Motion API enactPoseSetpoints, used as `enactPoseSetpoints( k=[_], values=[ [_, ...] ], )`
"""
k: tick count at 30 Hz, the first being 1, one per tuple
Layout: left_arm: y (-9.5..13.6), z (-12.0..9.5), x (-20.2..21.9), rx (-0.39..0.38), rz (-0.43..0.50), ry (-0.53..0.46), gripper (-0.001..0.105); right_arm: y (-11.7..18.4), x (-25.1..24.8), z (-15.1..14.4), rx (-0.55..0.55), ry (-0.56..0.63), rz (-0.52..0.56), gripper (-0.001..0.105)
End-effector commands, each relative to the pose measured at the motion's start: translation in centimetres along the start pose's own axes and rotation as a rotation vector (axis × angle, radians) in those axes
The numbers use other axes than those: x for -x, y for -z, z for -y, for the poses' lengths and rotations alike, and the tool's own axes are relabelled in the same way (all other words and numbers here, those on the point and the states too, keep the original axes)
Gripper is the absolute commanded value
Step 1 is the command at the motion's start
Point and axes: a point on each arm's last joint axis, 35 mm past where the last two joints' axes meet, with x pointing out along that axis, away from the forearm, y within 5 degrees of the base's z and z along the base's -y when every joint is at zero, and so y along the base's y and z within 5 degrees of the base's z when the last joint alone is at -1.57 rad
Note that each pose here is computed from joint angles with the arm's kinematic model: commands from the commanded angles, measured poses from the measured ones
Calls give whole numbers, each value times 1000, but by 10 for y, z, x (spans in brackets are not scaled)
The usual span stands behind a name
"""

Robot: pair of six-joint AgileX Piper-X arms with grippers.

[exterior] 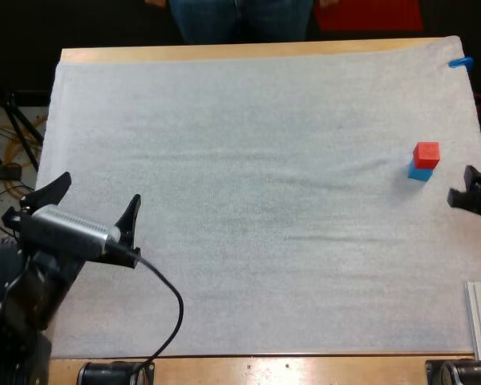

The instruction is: Stack red cube on blue cube

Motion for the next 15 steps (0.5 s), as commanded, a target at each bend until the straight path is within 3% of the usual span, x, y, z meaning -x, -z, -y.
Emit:
enactPoseSetpoints(
  k=[1, 7, 15],
  values=[
    [-2, 2, 6, -10, 14, 7, 87, 1, 13, 1, 14, 27, 49, 63],
    [5, 9, 34, -18, 43, 8, 87, 29, 58, -2, 17, 90, 170, 63],
    [24, 23, 86, -48, 150, 28, 87, 78, 110, -10, -3, 135, 351, 63]
  ],
)
